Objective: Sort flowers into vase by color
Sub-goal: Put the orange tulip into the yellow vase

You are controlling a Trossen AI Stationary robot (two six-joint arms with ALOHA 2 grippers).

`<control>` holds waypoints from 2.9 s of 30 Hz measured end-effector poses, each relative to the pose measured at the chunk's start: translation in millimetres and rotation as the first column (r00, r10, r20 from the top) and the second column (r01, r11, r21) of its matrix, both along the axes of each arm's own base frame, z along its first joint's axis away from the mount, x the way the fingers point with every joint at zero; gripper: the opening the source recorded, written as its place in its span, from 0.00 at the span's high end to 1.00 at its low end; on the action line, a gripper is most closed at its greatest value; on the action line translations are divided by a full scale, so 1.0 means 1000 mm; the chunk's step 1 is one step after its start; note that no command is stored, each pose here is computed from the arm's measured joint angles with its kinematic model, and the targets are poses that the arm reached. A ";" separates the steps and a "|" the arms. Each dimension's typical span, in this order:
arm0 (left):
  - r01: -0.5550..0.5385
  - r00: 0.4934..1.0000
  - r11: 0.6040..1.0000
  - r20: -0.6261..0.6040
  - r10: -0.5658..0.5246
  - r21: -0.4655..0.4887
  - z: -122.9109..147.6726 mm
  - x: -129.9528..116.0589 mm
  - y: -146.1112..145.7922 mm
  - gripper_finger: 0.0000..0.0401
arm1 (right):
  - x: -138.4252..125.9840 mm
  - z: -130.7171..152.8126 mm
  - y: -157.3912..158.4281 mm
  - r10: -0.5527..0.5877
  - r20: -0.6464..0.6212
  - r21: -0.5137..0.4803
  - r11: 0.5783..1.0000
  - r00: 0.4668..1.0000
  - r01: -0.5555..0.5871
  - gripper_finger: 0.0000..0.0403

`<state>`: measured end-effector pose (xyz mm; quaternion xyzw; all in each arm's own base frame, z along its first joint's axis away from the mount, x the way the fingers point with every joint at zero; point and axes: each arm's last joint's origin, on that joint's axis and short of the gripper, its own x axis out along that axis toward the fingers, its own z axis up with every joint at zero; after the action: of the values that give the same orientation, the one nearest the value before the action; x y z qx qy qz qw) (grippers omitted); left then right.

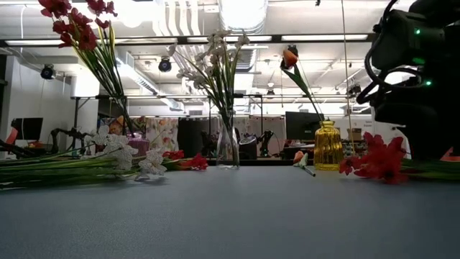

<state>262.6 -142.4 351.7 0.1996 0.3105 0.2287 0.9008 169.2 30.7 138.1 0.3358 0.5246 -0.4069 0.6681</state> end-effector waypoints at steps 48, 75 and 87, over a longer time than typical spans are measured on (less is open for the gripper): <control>-0.029 0.999 0.998 0.042 0.032 -0.051 0.000 0.000 0.000 0.44 | 0.010 0.157 -0.029 0.687 0.471 -0.881 0.345 0.553 0.323 0.96; -0.036 0.999 0.999 0.035 0.037 -0.037 0.000 0.001 0.002 0.44 | -0.001 0.177 -0.075 0.392 0.494 -0.868 0.167 0.776 0.469 0.96; -0.038 0.999 0.999 0.035 0.040 -0.038 0.000 0.002 0.003 0.44 | 0.002 0.171 -0.082 0.384 0.506 -0.862 0.192 0.772 0.469 0.96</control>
<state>264.5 -139.4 352.1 0.1727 0.3022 0.2441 0.9051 171.5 -51.0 309.5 -0.0380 -0.1285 -0.5236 0.8413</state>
